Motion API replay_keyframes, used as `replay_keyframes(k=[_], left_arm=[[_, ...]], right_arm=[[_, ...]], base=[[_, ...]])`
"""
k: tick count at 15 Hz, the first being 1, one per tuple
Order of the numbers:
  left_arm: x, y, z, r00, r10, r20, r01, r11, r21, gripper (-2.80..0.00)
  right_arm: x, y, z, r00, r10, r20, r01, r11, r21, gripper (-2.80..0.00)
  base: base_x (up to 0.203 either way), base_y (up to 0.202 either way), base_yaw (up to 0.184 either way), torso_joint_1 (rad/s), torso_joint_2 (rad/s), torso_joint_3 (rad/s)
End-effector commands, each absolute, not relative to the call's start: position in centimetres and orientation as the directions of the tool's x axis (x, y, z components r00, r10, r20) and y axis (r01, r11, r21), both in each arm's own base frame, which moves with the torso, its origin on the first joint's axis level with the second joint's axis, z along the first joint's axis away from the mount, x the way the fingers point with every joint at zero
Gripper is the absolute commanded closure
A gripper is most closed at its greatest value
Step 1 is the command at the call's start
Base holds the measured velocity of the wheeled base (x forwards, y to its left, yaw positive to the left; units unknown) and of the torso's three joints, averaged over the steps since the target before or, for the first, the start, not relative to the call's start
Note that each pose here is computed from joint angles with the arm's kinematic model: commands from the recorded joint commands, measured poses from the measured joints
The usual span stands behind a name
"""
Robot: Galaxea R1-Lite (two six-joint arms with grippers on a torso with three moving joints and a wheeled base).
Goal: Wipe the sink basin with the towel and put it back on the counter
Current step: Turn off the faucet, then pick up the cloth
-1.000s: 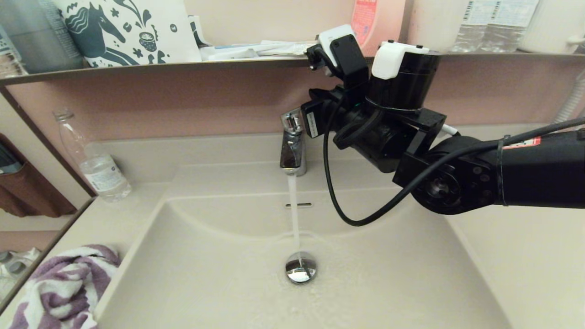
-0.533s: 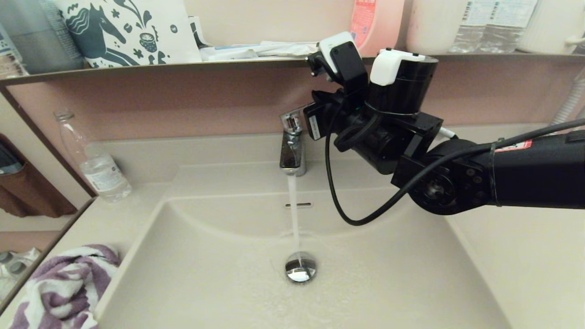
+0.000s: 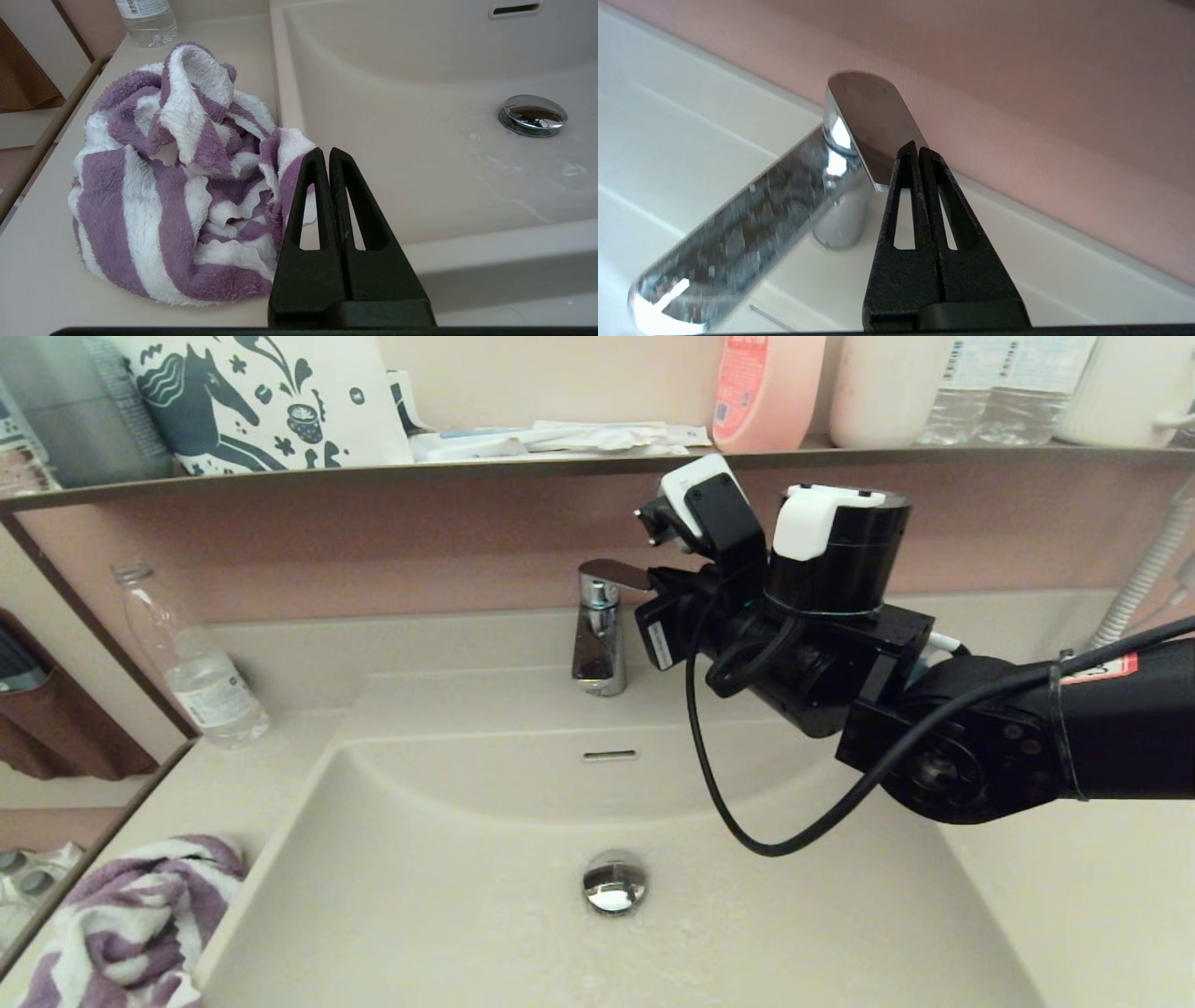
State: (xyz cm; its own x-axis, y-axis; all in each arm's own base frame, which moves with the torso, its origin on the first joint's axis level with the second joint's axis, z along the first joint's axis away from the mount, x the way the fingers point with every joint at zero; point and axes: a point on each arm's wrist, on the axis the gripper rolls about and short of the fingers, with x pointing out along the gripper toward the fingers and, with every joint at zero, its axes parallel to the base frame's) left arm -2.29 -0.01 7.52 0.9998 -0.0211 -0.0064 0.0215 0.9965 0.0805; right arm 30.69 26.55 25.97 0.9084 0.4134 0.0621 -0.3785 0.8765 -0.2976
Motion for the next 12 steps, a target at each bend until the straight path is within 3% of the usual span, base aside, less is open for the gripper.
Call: replay_keyframes(k=[1,8,12], left_arm=[[-2.3,0.0,7.5,1.000,-0.021,-0.006,0.022,0.996,0.081,0.00],[-2.3,0.0,7.5,1.000,-0.021,-0.006,0.022,0.996,0.081,0.00],[-2.3,0.0,7.5,1.000,-0.021,-0.006,0.022,0.996,0.081,0.00]], right_arm=[[29.5,25.5,27.6,0.907,0.410,0.096,-0.369,0.884,-0.288,0.00],[22.6,19.0,30.2,0.914,0.382,0.139,-0.358,0.918,-0.170,0.00],[19.2,10.1,28.7,0.985,0.110,0.130,-0.099,0.991,-0.090,0.00]], base=[[0.000,0.000,0.000,0.000,0.00,0.000],[0.000,0.000,0.000,0.000,0.00,0.000],[0.000,0.000,0.000,0.000,0.00,0.000]])
